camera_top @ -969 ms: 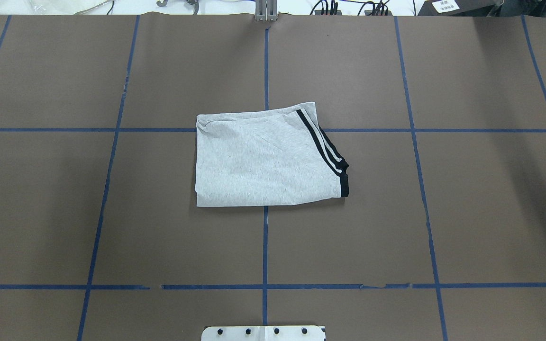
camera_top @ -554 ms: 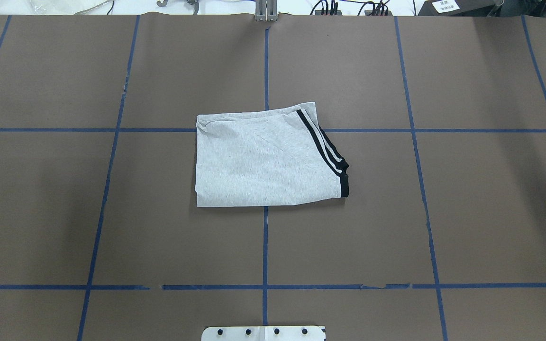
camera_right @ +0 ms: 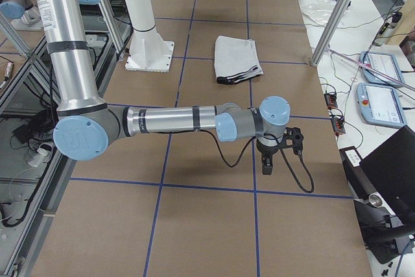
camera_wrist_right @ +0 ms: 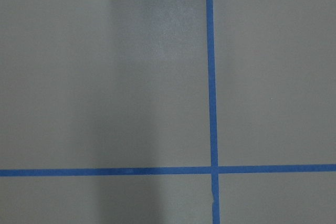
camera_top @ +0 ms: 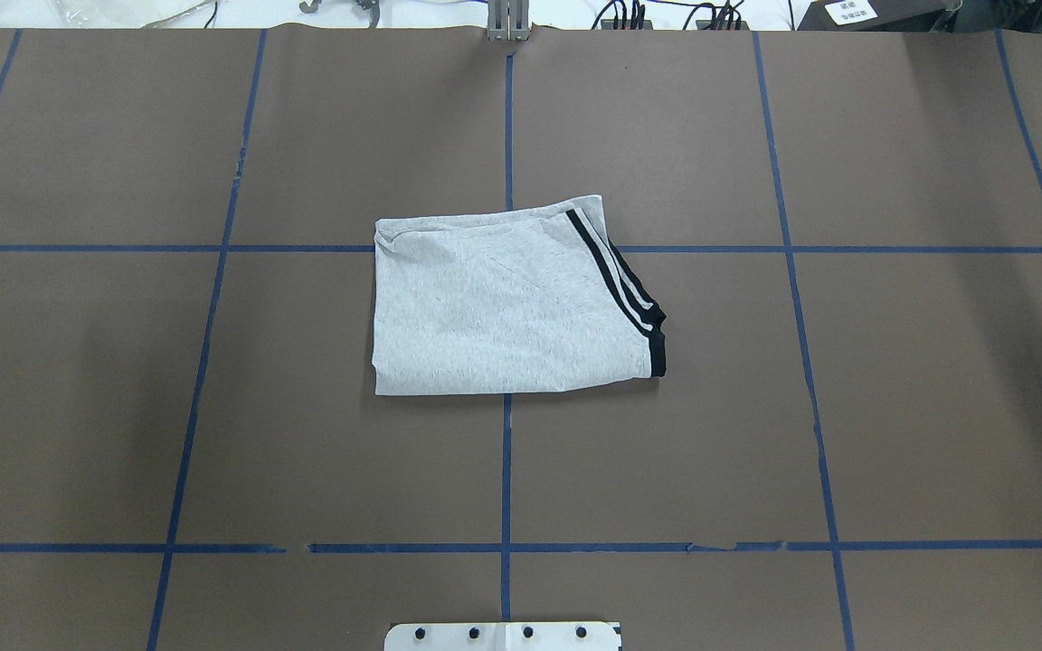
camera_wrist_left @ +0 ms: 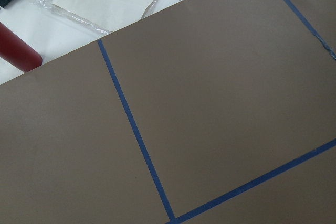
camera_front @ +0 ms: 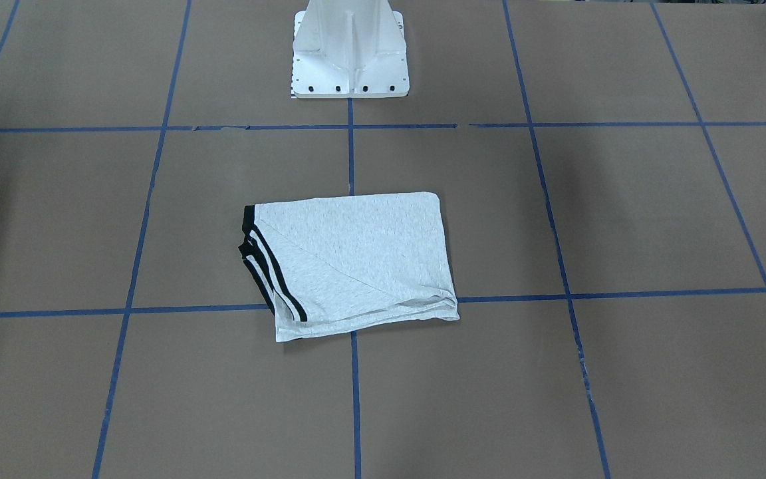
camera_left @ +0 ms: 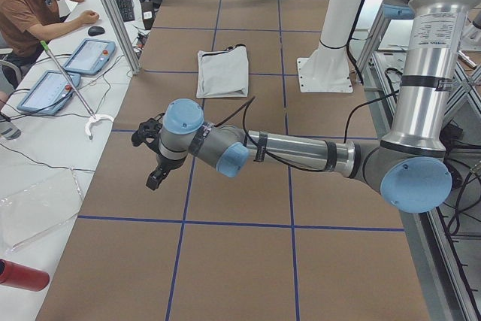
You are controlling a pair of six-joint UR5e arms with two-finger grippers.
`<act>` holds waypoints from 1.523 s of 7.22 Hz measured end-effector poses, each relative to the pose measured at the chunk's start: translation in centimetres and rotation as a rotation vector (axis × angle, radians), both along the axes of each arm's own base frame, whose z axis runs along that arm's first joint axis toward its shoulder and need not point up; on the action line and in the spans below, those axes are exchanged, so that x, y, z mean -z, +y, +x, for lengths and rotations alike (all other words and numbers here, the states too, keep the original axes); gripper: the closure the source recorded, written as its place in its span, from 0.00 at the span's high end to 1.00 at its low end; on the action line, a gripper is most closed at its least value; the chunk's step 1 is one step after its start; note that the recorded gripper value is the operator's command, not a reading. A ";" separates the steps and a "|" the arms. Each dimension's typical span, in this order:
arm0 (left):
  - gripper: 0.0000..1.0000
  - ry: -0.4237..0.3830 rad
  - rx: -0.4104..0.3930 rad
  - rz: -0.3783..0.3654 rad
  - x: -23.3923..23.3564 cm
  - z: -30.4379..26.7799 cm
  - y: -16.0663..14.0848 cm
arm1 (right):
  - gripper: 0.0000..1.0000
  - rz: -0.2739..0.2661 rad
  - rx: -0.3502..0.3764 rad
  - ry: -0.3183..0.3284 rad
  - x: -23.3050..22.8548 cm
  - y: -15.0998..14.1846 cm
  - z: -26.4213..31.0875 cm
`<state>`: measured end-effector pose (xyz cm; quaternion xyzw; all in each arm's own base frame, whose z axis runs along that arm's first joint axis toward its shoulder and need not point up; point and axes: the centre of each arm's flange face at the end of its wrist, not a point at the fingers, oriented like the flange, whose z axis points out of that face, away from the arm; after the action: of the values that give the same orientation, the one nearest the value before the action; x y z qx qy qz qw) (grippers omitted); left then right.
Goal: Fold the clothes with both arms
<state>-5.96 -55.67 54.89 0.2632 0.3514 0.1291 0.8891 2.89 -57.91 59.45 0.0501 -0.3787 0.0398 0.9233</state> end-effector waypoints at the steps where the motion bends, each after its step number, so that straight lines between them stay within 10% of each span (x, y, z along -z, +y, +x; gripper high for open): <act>1: 1.00 0.000 0.001 -0.004 -0.1 0.0 0.0 | 1.00 0.001 -0.012 -0.001 0.0 0.1 0.7; 11: 1.00 0.001 0.003 -0.009 -0.3 -0.1 0.3 | 1.00 0.006 -0.031 -0.001 -0.2 0.5 1.8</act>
<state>-6.03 -55.34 55.20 0.2598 0.3519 0.1263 0.8904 4.72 -57.41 59.63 0.0588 -0.3784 0.0528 0.9223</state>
